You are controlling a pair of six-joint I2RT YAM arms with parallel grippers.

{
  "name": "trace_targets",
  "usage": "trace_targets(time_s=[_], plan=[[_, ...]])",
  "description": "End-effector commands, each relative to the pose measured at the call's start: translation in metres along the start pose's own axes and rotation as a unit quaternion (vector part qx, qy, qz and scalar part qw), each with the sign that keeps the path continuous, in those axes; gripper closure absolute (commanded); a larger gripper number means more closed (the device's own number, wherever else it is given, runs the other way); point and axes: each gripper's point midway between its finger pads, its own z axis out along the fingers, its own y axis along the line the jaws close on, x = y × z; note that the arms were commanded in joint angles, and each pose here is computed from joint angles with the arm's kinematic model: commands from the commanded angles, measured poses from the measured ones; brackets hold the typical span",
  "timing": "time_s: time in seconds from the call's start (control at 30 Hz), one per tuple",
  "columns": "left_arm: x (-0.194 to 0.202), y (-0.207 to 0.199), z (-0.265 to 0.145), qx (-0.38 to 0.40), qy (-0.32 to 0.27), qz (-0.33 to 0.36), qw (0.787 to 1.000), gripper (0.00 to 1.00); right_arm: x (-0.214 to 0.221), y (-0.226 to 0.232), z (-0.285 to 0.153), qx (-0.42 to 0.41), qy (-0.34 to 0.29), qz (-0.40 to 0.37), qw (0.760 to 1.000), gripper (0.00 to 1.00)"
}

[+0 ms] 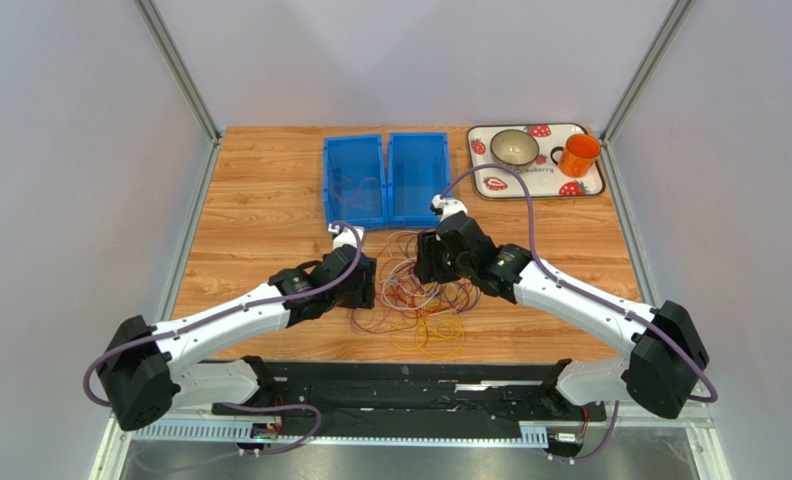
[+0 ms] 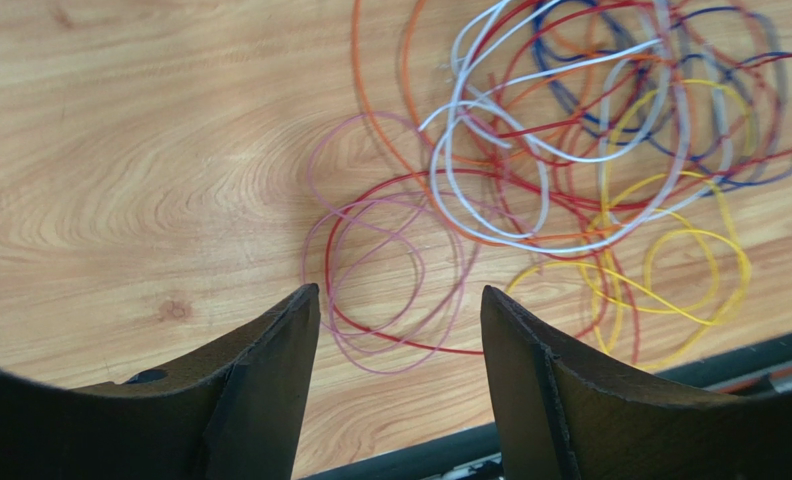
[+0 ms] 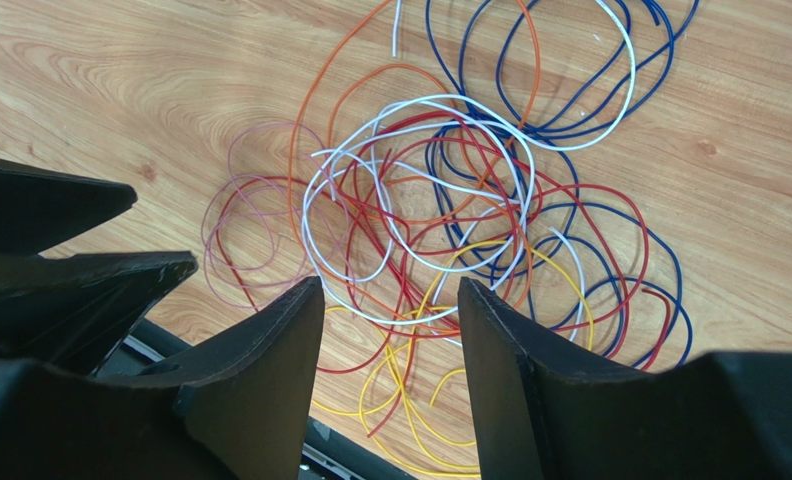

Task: Untangle the cables

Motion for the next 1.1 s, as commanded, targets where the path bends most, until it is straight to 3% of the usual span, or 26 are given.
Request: trace_targets(time_s=[0.0,0.17,0.63,1.07], plan=[[0.005,0.000,0.019,-0.016,0.001,-0.016,1.000,0.33,-0.006,0.000,-0.003,0.001,-0.016,-0.005,1.000,0.44],[0.023,-0.007,0.040,-0.006,0.031,-0.010,0.999,0.40,-0.001,-0.001,0.002,0.001,-0.012,-0.009,1.000,0.45],[0.057,-0.018,0.060,-0.001,0.070,-0.008,0.998,0.46,0.014,-0.006,0.015,0.004,0.009,-0.020,1.000,0.46],[0.066,-0.034,0.072,-0.002,0.084,0.004,0.996,0.41,0.020,-0.014,0.017,0.017,0.011,-0.029,0.999,0.46]])
